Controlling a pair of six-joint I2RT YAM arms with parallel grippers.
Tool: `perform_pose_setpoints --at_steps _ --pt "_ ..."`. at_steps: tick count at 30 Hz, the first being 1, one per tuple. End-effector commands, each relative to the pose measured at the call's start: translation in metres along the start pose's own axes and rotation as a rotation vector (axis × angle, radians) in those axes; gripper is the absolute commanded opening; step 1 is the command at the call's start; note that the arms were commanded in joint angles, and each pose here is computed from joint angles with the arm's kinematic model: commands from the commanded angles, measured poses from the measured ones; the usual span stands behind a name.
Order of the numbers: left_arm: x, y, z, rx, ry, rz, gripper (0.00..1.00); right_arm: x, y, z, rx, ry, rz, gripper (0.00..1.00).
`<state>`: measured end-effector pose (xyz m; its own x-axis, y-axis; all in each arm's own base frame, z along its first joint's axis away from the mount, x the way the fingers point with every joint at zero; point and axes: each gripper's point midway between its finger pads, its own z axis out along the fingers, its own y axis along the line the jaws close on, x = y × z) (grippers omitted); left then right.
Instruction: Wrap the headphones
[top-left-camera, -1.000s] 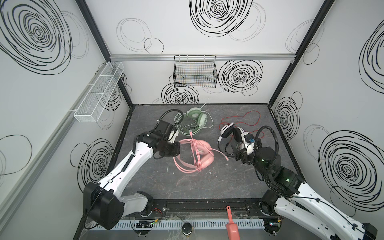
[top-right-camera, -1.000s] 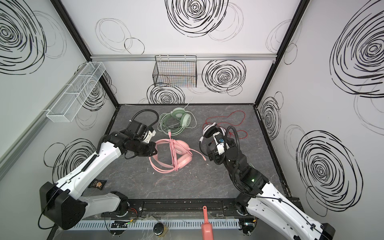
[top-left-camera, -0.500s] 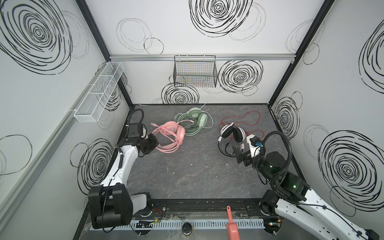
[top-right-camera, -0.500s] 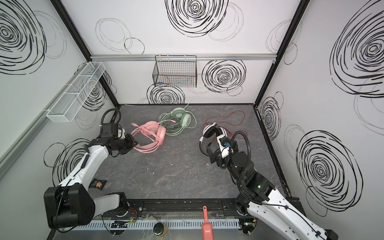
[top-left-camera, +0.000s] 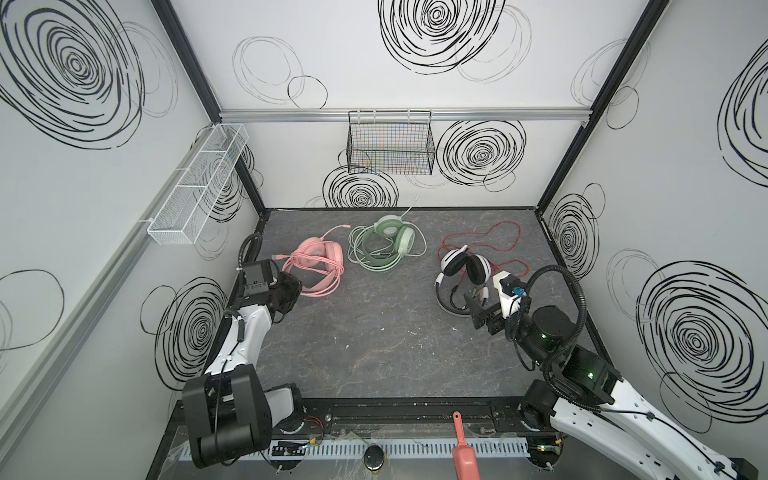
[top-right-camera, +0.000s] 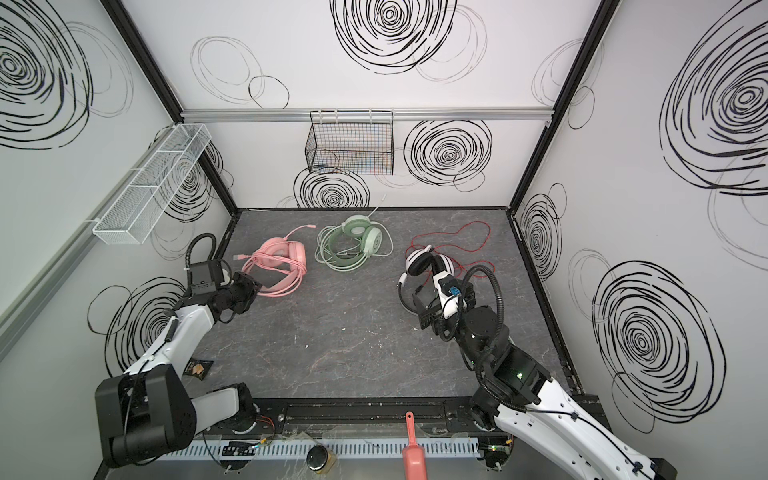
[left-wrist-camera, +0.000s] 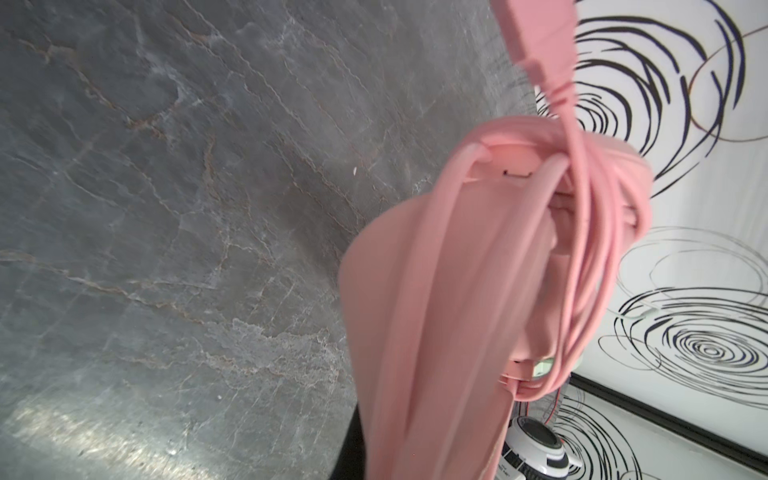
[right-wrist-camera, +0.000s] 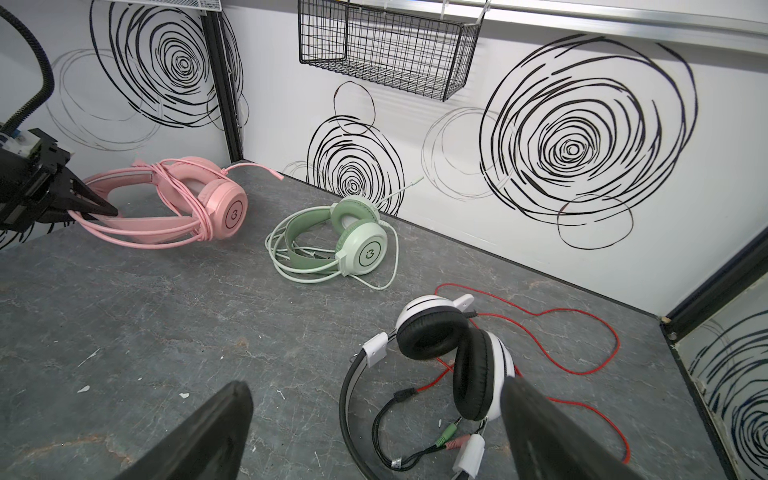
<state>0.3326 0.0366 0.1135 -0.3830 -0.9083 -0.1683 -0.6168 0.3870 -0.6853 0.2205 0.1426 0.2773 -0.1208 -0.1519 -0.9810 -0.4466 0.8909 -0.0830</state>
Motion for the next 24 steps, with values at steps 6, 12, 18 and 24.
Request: perform_pose_setpoints --at_steps 6,12,18,24 --pt "-0.033 -0.030 0.032 0.157 -0.067 -0.055 0.00 -0.002 0.003 0.004 -0.002 -0.008 0.011 0.97" --pt "-0.038 -0.028 0.057 0.149 -0.056 -0.063 0.00 -0.001 0.003 0.008 0.005 0.010 0.006 0.97" --pt "-0.041 -0.018 0.081 0.116 -0.029 -0.074 0.00 0.004 -0.002 0.011 0.037 0.033 -0.003 0.97" --pt "-0.047 -0.008 0.098 0.064 0.007 -0.077 0.30 0.009 -0.003 0.016 0.058 0.083 -0.019 0.97"
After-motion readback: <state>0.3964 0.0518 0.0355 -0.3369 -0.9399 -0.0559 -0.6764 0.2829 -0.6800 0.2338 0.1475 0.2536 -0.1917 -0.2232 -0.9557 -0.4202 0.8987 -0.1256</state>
